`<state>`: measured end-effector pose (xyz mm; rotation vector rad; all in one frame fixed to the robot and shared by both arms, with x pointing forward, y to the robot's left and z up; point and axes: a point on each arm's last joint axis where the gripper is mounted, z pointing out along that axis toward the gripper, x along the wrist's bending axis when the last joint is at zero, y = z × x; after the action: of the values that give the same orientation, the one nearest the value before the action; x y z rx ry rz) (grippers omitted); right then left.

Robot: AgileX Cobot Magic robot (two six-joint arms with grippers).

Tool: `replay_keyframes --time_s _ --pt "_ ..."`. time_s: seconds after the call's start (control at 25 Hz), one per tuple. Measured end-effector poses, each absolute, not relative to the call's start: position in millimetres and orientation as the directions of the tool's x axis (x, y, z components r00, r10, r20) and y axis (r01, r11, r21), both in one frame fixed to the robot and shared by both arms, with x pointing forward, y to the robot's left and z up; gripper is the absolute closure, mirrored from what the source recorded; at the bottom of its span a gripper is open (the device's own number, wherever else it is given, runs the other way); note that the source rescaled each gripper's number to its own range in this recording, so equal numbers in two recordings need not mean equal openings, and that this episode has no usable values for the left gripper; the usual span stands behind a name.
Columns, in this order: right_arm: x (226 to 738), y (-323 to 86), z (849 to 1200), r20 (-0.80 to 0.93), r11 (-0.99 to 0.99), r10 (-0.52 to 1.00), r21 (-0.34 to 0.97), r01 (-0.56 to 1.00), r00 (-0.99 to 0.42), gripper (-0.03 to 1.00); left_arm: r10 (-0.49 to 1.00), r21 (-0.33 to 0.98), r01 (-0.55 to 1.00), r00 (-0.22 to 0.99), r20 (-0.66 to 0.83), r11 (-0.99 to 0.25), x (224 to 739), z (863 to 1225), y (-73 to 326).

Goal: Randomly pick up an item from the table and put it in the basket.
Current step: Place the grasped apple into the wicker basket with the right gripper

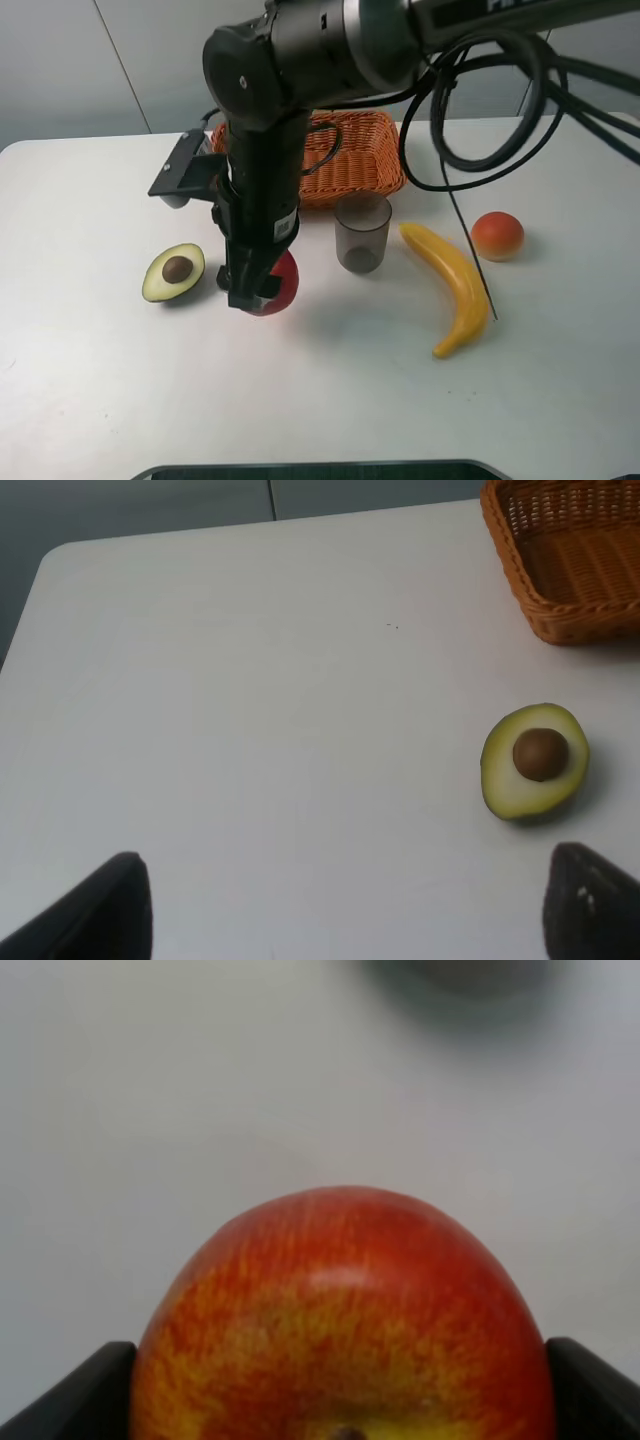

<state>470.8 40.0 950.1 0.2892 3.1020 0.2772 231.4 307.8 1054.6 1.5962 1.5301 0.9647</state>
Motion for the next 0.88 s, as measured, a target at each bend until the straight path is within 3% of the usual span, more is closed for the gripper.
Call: replay_keyframes --time_s 0.36,0.68,0.88 --pt "500.9 13.8 1016.1 0.043 0.789 0.556 0.289 0.543 -0.830 0.93 0.999 0.884 0.466 0.019 0.041 -0.045 231.4 1054.6 307.8" --pt "547.3 -35.3 1019.8 0.076 0.611 0.757 0.269 0.744 -0.649 0.93 0.999 0.884 0.465 0.019 0.041 -0.045 231.2 1054.6 307.8" --pt "575.2 -59.0 1022.1 0.081 0.504 0.825 0.346 0.792 -0.560 0.93 0.999 0.884 0.465 0.019 0.041 -0.045 231.2 1054.6 307.8"
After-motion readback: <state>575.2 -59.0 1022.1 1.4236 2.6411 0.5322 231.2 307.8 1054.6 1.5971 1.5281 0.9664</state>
